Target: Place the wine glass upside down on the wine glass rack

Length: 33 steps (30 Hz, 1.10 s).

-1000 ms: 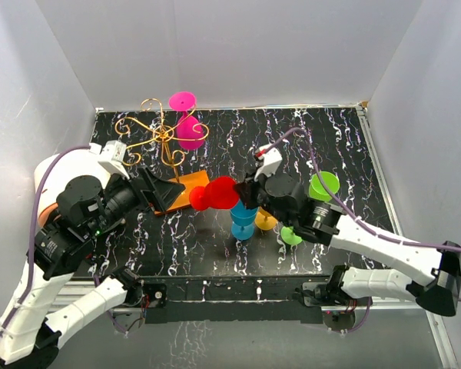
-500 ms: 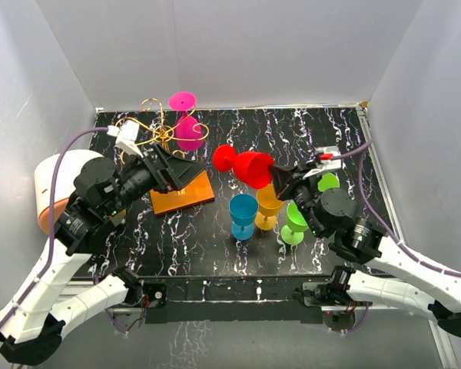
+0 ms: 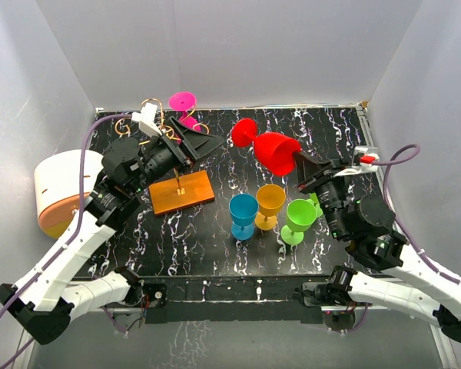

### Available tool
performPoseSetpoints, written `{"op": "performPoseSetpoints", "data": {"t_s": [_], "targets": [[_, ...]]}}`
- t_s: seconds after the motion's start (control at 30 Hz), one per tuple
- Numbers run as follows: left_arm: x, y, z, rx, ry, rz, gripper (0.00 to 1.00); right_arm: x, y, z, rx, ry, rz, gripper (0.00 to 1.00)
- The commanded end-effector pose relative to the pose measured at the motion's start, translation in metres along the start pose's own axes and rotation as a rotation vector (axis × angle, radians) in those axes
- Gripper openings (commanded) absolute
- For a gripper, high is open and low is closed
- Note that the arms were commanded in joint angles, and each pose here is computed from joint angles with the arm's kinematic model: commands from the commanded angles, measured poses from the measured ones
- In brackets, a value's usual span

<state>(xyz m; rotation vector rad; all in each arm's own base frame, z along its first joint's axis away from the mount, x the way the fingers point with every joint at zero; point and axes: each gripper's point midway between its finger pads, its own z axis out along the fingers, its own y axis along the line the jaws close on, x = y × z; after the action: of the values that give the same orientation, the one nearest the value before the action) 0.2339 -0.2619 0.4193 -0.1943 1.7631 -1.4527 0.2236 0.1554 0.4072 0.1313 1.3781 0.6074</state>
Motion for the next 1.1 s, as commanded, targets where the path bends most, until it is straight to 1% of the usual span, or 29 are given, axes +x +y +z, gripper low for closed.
{"op": "performPoseSetpoints", "data": {"t_s": [0.0,0.2,0.37,0.5,0.6,0.73,0.8,0.87,0.93,1.07], "targets": [[-0.017,-0.039,0.001,0.126,-0.050,-0.068,0.99,-0.067,0.023,-0.005,-0.095,-0.169,0.148,0.00],[-0.027,-0.053,0.024,0.181,-0.054,-0.221,0.97,-0.096,0.050,-0.006,-0.223,-0.291,0.264,0.00],[-0.040,-0.069,0.034,0.235,-0.084,-0.292,0.90,-0.094,0.068,0.006,-0.267,-0.321,0.255,0.00],[-0.043,-0.070,0.032,0.266,-0.110,-0.324,0.87,-0.090,0.073,0.016,-0.256,-0.337,0.240,0.00],[-0.045,-0.065,0.029,0.255,-0.131,-0.335,0.85,-0.087,0.073,0.021,-0.242,-0.345,0.242,0.00],[-0.047,-0.053,0.030,0.208,-0.160,-0.375,0.72,-0.083,0.083,0.023,-0.283,-0.343,0.241,0.00],[-0.049,-0.053,0.031,0.218,-0.172,-0.408,0.67,-0.083,0.085,0.022,-0.297,-0.341,0.250,0.00],[-0.052,-0.055,0.032,0.237,-0.177,-0.449,0.60,-0.081,0.086,0.021,-0.304,-0.340,0.257,0.00],[-0.055,-0.056,0.034,0.250,-0.187,-0.483,0.57,-0.080,0.087,0.021,-0.312,-0.336,0.259,0.00],[-0.060,-0.061,0.035,0.285,-0.201,-0.506,0.47,-0.072,0.088,0.023,-0.314,-0.315,0.249,0.00]]}}
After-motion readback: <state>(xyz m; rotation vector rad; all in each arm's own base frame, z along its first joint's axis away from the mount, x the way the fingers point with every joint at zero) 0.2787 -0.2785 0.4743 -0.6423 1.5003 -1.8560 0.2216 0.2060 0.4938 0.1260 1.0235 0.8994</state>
